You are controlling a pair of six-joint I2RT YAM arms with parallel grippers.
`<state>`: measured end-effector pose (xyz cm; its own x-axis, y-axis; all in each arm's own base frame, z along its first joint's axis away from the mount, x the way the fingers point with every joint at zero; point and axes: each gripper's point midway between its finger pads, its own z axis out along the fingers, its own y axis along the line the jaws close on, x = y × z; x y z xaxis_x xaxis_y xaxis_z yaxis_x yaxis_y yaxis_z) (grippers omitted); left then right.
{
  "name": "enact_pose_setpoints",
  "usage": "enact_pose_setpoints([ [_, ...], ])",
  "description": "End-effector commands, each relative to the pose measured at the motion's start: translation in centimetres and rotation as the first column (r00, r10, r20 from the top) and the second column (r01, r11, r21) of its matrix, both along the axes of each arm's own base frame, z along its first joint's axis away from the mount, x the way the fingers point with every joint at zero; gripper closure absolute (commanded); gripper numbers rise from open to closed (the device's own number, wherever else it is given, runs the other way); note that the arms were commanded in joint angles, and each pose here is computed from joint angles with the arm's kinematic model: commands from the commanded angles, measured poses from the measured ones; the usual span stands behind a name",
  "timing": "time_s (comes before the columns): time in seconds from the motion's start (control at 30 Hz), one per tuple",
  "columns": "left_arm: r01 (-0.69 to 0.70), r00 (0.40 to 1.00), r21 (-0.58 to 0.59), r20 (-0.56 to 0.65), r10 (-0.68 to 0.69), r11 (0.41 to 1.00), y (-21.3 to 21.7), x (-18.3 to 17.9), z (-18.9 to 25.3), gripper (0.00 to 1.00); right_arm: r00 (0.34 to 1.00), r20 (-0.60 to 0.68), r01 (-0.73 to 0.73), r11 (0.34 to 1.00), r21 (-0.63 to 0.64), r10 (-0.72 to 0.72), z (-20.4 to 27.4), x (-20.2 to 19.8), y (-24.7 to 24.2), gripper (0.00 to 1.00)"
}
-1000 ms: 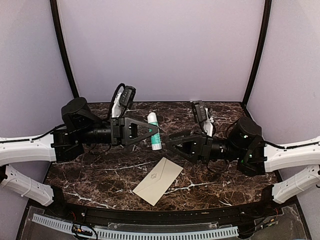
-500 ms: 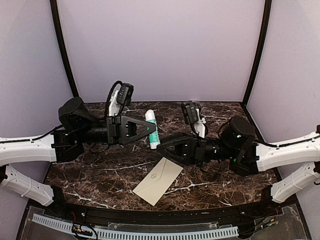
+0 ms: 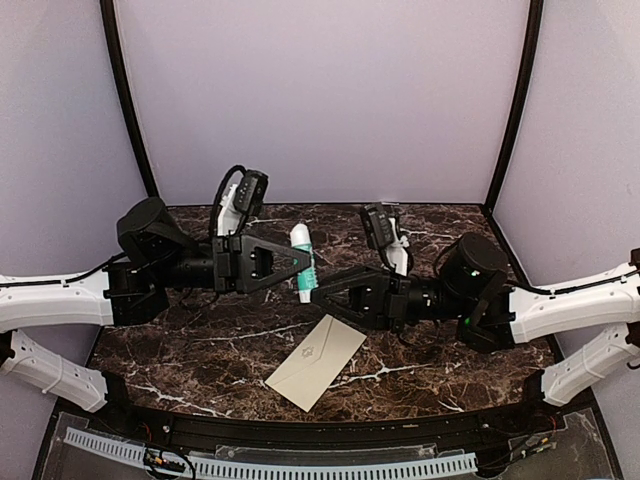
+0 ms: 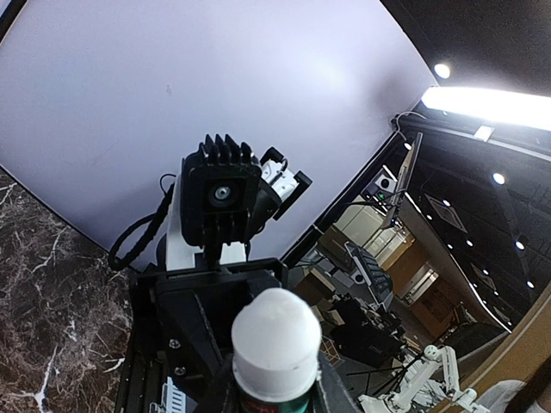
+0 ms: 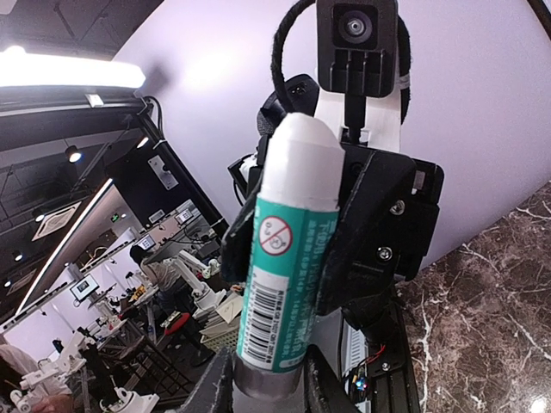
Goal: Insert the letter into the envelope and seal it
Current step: Screw the solid glue.
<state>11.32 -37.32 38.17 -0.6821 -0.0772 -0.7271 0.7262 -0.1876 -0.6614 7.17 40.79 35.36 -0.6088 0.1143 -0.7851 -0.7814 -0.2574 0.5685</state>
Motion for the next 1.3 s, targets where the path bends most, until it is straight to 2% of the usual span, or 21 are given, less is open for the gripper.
enact_pose_setpoints([
  [0.0, -0.002, 1.0, -0.042, 0.027, 0.003, 0.999, 0.9, -0.5, 1.1, 1.0, 1.0, 0.018, -0.023, 0.998, 0.065, 0.022, 1.6, -0.7, -0.2, 0.74],
  [0.2, -0.003, 1.0, -0.034, 0.019, 0.003, 0.999, 0.9, -0.5, 0.7, 1.0, 0.999, 0.013, -0.046, 0.997, 0.06, 0.045, 1.3, -0.8, 0.3, 0.7],
  [0.37, -0.002, 1.0, -0.038, 0.027, 0.003, 0.999, 0.9, -0.5, 0.9, 1.0, 0.998, 0.016, -0.06, 0.997, 0.05, 0.059, 1.1, -0.9, 0.9, 0.7],
  [0.73, -0.011, 1.0, -0.019, 0.027, 0.012, 1.0, 0.6, -0.2, 0.5, 1.0, 1.0, 0.004, -0.018, 0.999, 0.042, 0.017, 0.8, -0.4, 0.5, 0.88],
  [0.87, -0.027, 0.999, 0.014, 0.031, 0.027, 1.0, 0.3, 0.2, -0.3, 1.0, 0.998, -0.014, 0.059, 0.998, 0.028, -0.059, 0.6, 0.7, -0.1, 0.92],
  [1.0, -0.076, 0.997, 0.072, 0.032, 0.074, 0.994, 0.0, 1.1, -1.7, 1.0, 0.984, -0.031, 0.176, 0.983, -0.052, -0.178, -0.3, 2.6, -0.3, 0.94],
  [1.1, -0.14, 0.99, 0.155, 0.034, 0.136, 0.978, -0.2, 2.3, -3.3, 1.0, 0.955, -0.037, 0.284, 0.945, -0.16, -0.293, -1.6, 4.7, -0.5, 0.94],
  [1.27, -0.233, 0.972, 0.284, 0.041, 0.231, 0.93, -0.4, 4.3, -6.1, 1.0, 0.895, 0.004, 0.423, 0.844, -0.331, -0.447, -3.5, 7.8, -0.5, 0.95],
])
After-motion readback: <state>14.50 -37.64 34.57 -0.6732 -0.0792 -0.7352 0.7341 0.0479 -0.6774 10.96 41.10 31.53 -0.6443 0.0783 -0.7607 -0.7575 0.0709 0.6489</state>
